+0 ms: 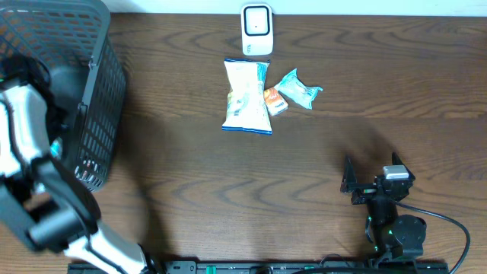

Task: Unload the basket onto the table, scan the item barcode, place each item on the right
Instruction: 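Grasp the small green tissue pack with the left gripper, then carry the small green pack out and release it beside the others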

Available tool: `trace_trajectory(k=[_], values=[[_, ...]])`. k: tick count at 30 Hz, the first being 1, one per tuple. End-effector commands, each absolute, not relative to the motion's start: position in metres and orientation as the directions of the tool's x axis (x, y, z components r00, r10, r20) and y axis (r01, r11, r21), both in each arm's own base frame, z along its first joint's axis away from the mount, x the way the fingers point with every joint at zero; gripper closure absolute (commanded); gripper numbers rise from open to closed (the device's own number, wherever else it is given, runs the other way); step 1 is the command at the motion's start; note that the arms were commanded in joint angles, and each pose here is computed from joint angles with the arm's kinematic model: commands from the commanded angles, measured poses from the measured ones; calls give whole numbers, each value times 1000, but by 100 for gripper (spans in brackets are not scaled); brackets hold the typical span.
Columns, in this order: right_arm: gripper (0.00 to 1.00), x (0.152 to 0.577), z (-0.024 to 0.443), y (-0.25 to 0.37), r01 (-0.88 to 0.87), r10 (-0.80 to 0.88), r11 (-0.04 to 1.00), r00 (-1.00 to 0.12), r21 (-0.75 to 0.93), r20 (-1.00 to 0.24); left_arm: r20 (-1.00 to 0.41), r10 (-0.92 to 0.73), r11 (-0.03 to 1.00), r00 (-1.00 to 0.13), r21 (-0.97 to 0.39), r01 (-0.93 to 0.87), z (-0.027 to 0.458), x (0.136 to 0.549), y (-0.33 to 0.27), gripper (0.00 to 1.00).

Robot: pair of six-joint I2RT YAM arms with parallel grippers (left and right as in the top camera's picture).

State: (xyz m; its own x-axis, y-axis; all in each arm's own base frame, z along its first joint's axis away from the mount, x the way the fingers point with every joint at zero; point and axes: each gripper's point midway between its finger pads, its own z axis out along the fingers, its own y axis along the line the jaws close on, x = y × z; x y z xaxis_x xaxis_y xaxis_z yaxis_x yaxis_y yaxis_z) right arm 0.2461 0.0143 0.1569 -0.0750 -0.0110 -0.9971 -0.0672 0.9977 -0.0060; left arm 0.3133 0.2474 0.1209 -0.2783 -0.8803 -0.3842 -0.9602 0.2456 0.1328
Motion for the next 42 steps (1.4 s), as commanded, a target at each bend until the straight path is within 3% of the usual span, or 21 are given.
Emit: trace_trajectory(k=[1, 7, 12, 15, 20, 27, 33, 42], values=[[1, 246, 156, 13, -62, -11, 998, -75, -6, -997, -523, -833, 268, -181, -95, -959, 210, 323, 245, 93], [1, 246, 156, 13, -62, -11, 998, -75, -6, -997, -624, -779, 380, -53, -403, -832, 309, 336, 217, 93], [1, 246, 156, 13, -63, -11, 998, -75, -6, -997, -674, -738, 487, -28, -504, -713, 360, 343, 180, 93], [1, 246, 156, 13, -62, -11, 998, -75, -6, -997, -713, -689, 620, -130, -486, -616, 370, 364, 133, 93], [1, 246, 156, 13, -62, -11, 998, -75, -6, -997, -808, -466, 868, -360, -338, -364, 370, 403, 39, 93], [1, 246, 156, 13, -62, -11, 998, -76, -6, -997, -783, -281, 955, -554, -283, -84, 322, 437, -100, 92], [1, 246, 156, 13, -62, -11, 998, -77, -6, -997, -715, -119, 969, -689, -234, 76, 240, 451, -207, 93], [1, 246, 156, 13, -62, -11, 998, -77, -6, -997, -629, 24, 955, -777, -215, 204, 138, 434, -315, 93]])
